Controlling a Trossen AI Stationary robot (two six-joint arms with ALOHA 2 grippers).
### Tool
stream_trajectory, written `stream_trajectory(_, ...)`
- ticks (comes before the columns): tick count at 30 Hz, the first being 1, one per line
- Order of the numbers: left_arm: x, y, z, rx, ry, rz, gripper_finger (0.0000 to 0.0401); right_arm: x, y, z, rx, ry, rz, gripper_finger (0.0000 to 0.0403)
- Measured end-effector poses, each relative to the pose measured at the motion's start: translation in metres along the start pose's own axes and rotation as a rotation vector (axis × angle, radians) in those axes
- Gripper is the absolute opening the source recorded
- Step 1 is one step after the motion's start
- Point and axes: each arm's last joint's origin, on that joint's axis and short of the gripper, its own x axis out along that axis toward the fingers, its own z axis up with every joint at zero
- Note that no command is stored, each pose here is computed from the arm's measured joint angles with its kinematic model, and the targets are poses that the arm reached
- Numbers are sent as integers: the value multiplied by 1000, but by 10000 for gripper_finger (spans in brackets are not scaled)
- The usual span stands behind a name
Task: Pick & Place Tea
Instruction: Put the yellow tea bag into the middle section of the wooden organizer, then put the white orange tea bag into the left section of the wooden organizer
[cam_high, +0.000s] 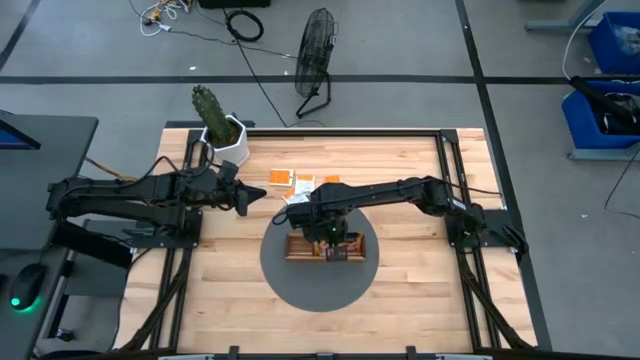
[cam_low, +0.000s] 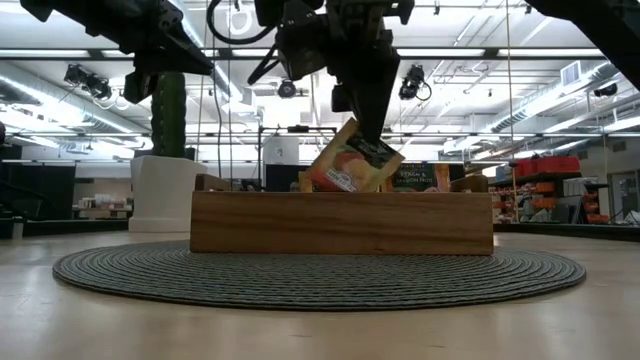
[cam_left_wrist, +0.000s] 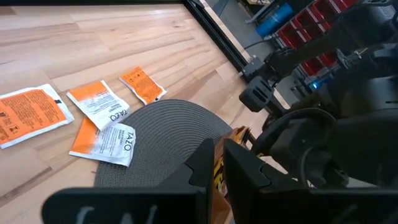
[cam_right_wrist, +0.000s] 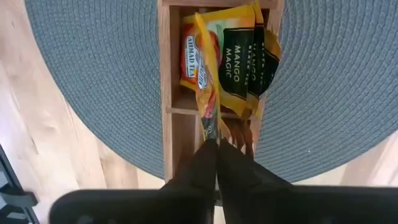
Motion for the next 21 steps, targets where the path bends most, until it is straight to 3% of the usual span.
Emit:
stream_trajectory(5,0,0,0,-1,0,0,37,0,3,3,-32,-35,1,48)
stream_trajectory(12,0,0,0,0,0,0,37,-7,6,8,-50,-129,4,128)
stream_trajectory(16,0,0,0,2,3,5,37,-26,6,4,-43,-225,-79,160)
stream_trajectory(21,0,1,0,51,2,9,37,-58,7,-3,0,-394,-157,170)
